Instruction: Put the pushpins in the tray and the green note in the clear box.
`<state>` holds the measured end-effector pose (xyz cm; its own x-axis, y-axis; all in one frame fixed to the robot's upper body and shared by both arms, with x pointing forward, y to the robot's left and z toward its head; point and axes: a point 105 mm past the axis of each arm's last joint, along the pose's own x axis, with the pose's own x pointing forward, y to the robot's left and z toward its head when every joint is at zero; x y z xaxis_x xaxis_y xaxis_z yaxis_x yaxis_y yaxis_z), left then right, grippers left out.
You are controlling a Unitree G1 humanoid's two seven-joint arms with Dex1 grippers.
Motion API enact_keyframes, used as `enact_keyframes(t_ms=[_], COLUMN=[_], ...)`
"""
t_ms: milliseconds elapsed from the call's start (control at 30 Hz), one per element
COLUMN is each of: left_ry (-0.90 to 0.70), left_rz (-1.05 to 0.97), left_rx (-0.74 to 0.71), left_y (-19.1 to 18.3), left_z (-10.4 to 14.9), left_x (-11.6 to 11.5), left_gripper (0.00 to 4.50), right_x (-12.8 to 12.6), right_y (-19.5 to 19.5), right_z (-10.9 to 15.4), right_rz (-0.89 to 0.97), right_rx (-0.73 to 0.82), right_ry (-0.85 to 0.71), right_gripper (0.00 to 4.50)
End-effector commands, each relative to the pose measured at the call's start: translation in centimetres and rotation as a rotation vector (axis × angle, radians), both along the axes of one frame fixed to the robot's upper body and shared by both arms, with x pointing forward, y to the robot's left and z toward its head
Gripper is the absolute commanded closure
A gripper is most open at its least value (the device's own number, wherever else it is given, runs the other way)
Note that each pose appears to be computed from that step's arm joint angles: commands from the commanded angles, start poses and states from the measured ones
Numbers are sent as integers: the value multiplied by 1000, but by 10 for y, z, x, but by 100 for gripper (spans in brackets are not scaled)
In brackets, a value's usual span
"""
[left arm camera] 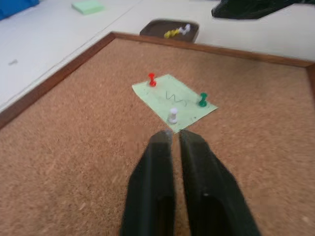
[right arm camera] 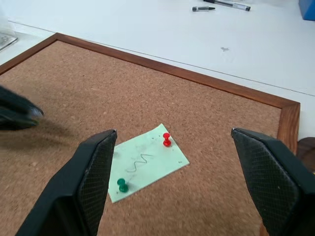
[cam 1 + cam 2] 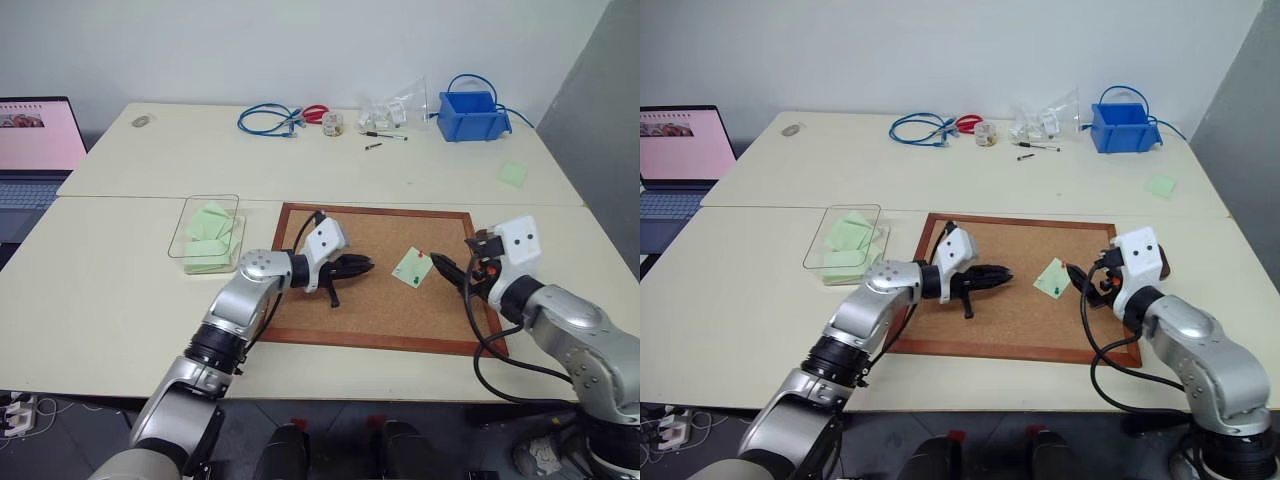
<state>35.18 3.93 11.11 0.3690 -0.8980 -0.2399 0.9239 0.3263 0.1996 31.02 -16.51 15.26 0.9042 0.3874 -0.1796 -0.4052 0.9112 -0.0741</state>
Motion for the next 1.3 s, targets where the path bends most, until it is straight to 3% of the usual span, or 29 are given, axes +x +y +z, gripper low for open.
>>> enact_keyframes(t_ms=[33, 100, 433, 967, 1300], left_ry=[-48, -38, 123, 140, 133], left_rz=[2, 0, 23, 30, 32], left_rx=[-10, -17, 161, 150, 162], left_y=[-9, -13, -12, -4, 0], left_z=[7, 5, -56, -53, -51], left_x=[6, 5, -4, -8, -8], left_gripper=[447, 447, 447, 447, 450], right_x=[10, 14, 37, 58, 63], right_y=[0, 1, 4, 13, 17], right_z=[8, 8, -8, -46, -52], right_rz=[-22, -23, -39, 4, 31], right_rx=[-1, 5, 25, -1, -6], right_ry=[-71, -77, -62, -16, -33], right_gripper=[58, 58, 58, 58, 243])
